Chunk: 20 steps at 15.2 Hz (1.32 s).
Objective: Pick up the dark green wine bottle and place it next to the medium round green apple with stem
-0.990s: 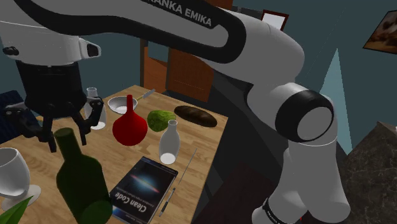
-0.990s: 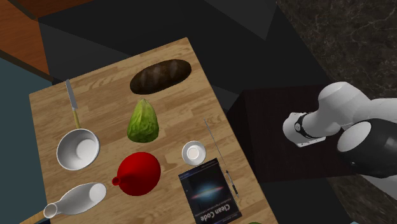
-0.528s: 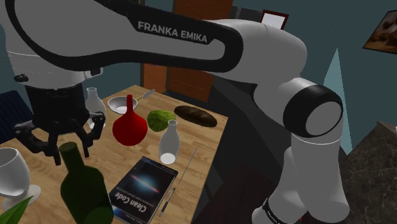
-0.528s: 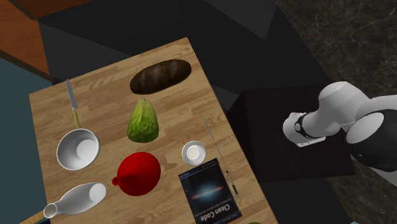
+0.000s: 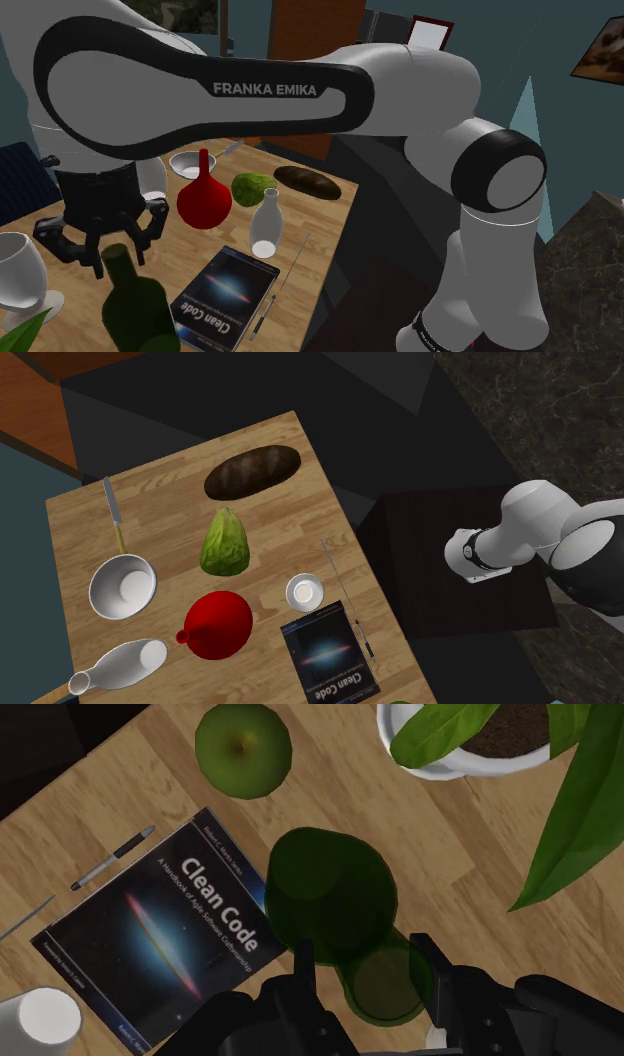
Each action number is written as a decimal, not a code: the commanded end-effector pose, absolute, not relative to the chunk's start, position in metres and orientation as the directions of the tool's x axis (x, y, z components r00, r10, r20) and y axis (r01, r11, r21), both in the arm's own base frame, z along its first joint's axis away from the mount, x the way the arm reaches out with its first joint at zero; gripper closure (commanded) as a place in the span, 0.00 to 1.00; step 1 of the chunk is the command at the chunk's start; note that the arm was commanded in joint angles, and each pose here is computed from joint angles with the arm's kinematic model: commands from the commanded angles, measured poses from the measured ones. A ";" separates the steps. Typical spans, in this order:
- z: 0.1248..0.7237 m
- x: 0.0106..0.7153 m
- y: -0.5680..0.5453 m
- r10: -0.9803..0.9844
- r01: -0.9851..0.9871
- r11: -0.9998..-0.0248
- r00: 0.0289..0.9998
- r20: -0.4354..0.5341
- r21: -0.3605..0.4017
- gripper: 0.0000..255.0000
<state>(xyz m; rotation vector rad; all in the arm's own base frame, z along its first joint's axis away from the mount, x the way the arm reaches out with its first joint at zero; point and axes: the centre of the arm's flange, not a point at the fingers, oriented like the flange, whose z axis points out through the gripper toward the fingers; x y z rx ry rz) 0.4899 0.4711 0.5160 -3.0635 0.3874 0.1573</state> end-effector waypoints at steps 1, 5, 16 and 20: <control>0.505 0.490 0.471 -0.246 -0.251 -0.967 0.964 -0.106 -0.037 1.00; 0.484 0.490 0.471 -0.246 -0.251 -0.967 0.964 -0.106 -0.037 1.00; 0.469 0.490 0.471 -0.246 -0.251 -0.967 0.964 -0.106 -0.037 0.00; 0.469 0.490 0.471 -0.246 -0.251 -0.967 0.964 -0.106 -0.037 0.00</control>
